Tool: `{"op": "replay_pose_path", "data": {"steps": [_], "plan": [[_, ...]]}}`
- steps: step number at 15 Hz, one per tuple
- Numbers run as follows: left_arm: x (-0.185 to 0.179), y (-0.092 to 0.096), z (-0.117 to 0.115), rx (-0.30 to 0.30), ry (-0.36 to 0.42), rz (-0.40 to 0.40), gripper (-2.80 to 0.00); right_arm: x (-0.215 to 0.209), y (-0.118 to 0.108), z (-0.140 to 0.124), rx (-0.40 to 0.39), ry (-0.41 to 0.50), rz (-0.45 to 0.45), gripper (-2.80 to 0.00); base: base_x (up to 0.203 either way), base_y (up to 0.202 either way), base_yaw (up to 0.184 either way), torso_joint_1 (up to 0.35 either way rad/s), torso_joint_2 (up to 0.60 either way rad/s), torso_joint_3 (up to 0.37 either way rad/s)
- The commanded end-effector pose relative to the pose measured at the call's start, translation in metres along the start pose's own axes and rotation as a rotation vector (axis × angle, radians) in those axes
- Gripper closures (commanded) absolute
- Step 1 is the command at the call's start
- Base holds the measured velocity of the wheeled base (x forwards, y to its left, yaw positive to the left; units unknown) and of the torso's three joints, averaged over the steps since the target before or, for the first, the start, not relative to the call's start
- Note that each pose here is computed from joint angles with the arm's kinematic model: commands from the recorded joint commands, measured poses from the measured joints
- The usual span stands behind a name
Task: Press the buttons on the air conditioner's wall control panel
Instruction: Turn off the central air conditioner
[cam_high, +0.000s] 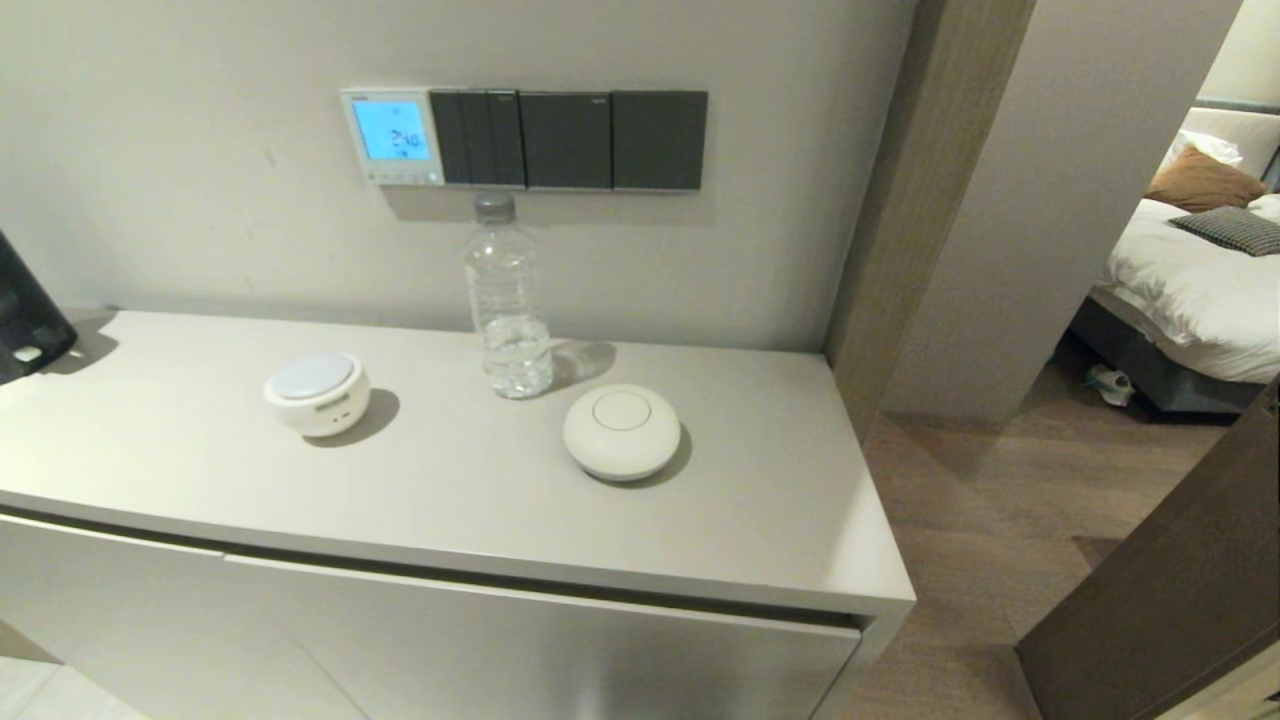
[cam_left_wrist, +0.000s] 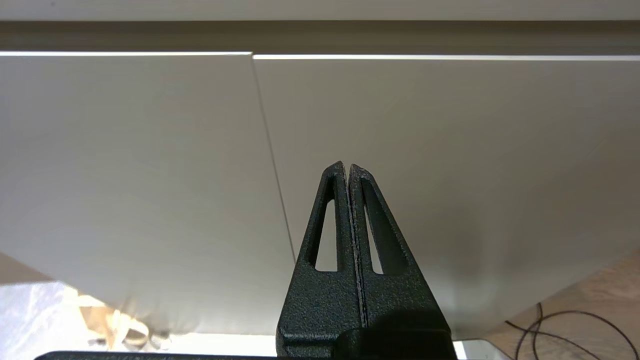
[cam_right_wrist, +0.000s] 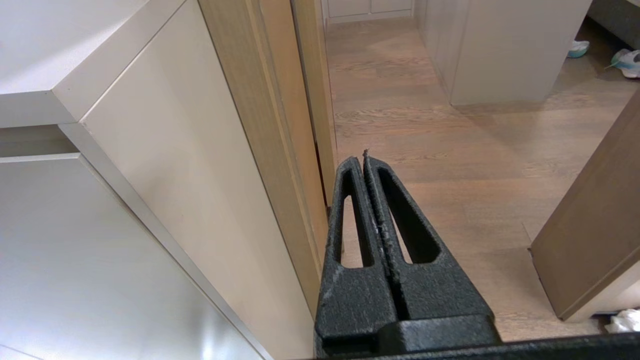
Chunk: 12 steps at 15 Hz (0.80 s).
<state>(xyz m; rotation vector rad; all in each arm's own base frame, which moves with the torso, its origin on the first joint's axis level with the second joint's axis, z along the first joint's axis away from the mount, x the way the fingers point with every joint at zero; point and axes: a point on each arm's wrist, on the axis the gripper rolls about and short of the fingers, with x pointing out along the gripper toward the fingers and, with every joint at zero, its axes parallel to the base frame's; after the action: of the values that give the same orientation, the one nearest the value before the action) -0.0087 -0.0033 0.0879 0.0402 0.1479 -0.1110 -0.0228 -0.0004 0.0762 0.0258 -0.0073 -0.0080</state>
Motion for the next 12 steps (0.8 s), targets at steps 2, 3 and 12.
{"op": "replay_pose_path", "data": {"steps": [2, 3, 12], "plan": [[-0.0142, -0.0018, -0.0063, 0.007, -0.033, -0.019, 0.0, 0.0002, 0.0, -0.0008, 0.0, 0.003, 0.0, 0.0, 0.0, 0.0, 0.0, 0.0, 0.0, 0.0], [-0.0156, -0.002, -0.0065, 0.008, -0.051, -0.017, 0.0, 0.0002, 0.0, -0.0008, 0.0, 0.003, 0.0, 0.0, 0.0, 0.0, 0.0, 0.0, 0.0, 0.0], [-0.0139, 0.0006, -0.015, 0.01, -0.106, 0.111, 0.0, 0.0003, 0.0, -0.0008, 0.0, 0.004, 0.0, 0.0, 0.0, 0.0, 0.0, 0.0, 0.0, 0.0]]}}
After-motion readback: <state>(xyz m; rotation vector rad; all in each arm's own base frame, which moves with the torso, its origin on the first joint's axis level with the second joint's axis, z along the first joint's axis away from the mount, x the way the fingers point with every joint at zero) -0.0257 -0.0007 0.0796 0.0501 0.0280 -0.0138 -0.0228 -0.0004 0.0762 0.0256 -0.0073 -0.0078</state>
